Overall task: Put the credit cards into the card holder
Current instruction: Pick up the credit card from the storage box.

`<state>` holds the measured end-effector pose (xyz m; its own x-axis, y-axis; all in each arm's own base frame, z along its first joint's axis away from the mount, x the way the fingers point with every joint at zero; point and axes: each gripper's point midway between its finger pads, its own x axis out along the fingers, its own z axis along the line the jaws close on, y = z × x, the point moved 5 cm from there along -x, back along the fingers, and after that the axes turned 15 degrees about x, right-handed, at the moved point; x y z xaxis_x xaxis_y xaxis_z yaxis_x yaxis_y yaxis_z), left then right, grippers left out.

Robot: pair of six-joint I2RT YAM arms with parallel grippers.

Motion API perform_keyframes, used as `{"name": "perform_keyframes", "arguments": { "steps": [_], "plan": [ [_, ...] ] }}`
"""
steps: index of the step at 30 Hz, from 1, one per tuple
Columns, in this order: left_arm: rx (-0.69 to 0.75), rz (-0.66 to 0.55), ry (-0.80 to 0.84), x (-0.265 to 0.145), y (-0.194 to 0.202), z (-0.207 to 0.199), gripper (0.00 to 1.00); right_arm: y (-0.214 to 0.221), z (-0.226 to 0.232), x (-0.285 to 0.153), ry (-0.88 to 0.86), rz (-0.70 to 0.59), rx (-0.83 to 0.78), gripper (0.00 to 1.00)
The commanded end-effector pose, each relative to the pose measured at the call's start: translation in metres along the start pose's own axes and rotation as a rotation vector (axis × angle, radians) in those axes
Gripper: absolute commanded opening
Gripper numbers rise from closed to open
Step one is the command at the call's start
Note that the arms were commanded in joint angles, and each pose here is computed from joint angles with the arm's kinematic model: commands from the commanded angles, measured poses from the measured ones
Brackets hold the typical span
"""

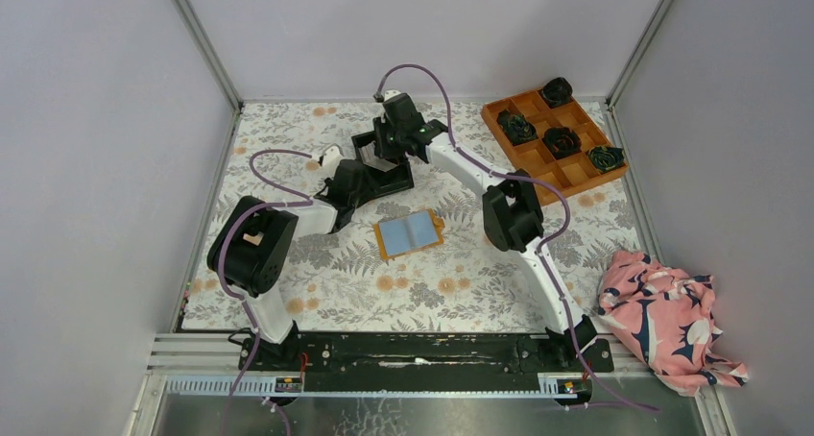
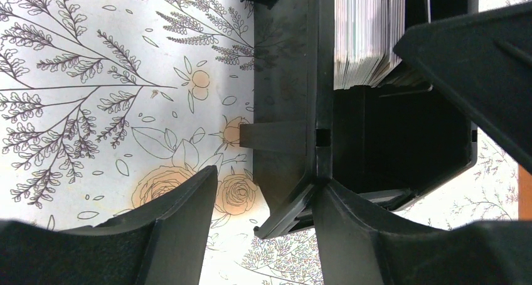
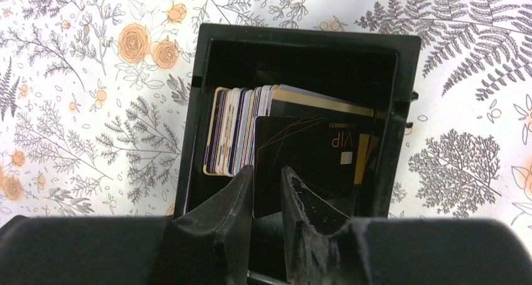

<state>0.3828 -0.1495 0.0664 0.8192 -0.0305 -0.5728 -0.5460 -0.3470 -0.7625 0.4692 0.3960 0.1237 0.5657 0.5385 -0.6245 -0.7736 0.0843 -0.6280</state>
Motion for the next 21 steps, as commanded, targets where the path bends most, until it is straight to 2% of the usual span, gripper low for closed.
{"name": "perform_keyframes", "arguments": {
  "steps": [1,11,21],
  "plan": [
    [0.003,-0.035,0.017,0.004,-0.008,-0.003,0.62,-0.026,0.037,-0.044,-0.050,-0.090,-0.056,0.28],
    [0.000,-0.038,0.024,0.002,-0.010,-0.004,0.62,-0.030,0.029,-0.058,0.019,-0.133,-0.100,0.24],
    [-0.004,-0.088,0.035,-0.009,-0.028,-0.009,0.62,-0.033,0.005,-0.058,0.140,-0.202,-0.179,0.00]
  ]
}}
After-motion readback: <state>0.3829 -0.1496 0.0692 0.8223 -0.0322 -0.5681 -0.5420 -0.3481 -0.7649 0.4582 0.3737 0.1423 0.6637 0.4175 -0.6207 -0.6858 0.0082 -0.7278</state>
